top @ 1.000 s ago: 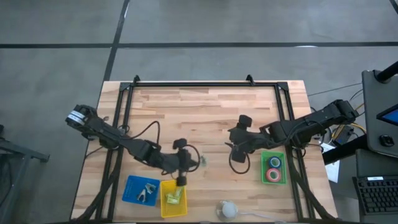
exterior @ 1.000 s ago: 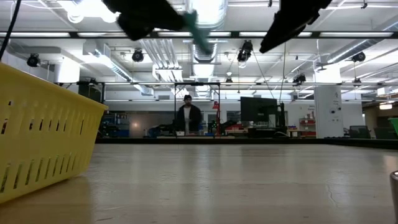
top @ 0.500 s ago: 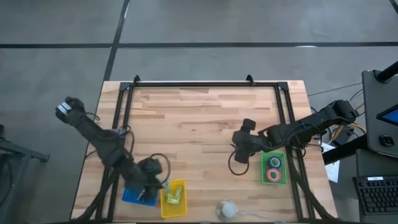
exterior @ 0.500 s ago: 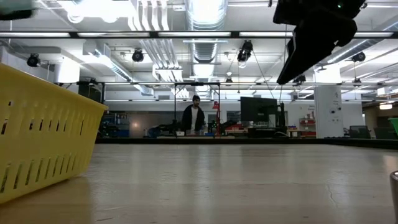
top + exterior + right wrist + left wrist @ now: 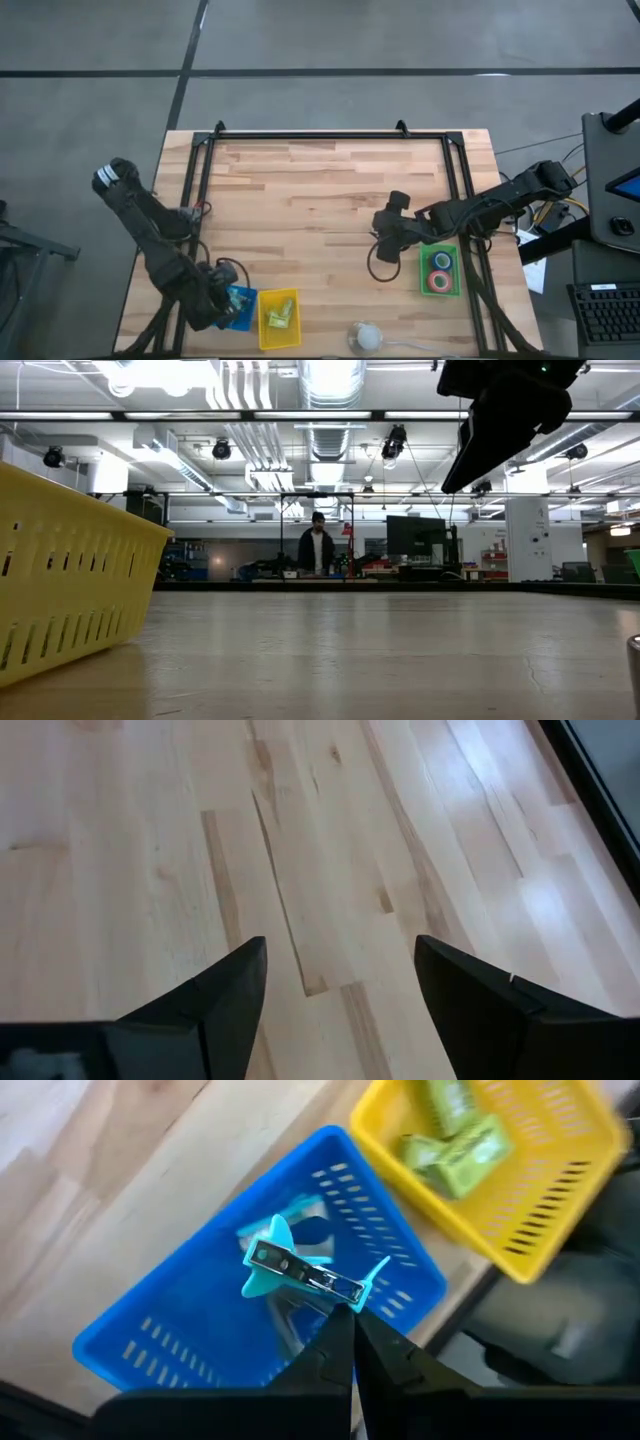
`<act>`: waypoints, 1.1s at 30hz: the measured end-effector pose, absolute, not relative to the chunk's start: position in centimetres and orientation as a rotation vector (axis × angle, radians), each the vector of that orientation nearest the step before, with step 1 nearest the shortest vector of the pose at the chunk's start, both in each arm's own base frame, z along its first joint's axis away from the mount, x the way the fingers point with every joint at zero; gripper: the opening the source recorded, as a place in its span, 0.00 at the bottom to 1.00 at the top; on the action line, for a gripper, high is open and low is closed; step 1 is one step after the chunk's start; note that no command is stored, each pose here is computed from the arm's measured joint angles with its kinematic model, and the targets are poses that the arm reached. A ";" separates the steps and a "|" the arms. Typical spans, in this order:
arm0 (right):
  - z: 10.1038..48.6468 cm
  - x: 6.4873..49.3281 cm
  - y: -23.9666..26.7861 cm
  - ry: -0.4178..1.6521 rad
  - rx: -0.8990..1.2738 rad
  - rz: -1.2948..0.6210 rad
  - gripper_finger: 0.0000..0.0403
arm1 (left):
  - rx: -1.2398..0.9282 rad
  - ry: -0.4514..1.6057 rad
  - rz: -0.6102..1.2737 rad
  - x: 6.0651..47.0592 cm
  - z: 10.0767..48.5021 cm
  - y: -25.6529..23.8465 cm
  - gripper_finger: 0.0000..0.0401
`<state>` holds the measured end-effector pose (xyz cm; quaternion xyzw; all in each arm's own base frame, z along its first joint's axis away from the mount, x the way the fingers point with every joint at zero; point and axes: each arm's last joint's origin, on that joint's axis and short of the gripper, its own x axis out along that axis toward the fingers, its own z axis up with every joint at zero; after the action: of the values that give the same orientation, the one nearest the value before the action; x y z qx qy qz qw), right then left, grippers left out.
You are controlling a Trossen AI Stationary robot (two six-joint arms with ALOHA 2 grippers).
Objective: Pick and place Stapler, Stapler remover, tape
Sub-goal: Put the blue staple remover into the blue basket, then return to Home Position
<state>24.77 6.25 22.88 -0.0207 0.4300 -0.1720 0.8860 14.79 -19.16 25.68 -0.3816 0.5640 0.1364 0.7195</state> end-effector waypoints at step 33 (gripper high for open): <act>22.9 24.8 6.1 0.894 -0.043 -0.367 0.58 | -0.806 1.262 0.356 15.0 24.3 -19.1 0.37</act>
<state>24.82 6.07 22.89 -0.0207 0.4297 -0.1766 0.8853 14.96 -19.09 24.26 -0.3642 0.5707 0.1610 0.7182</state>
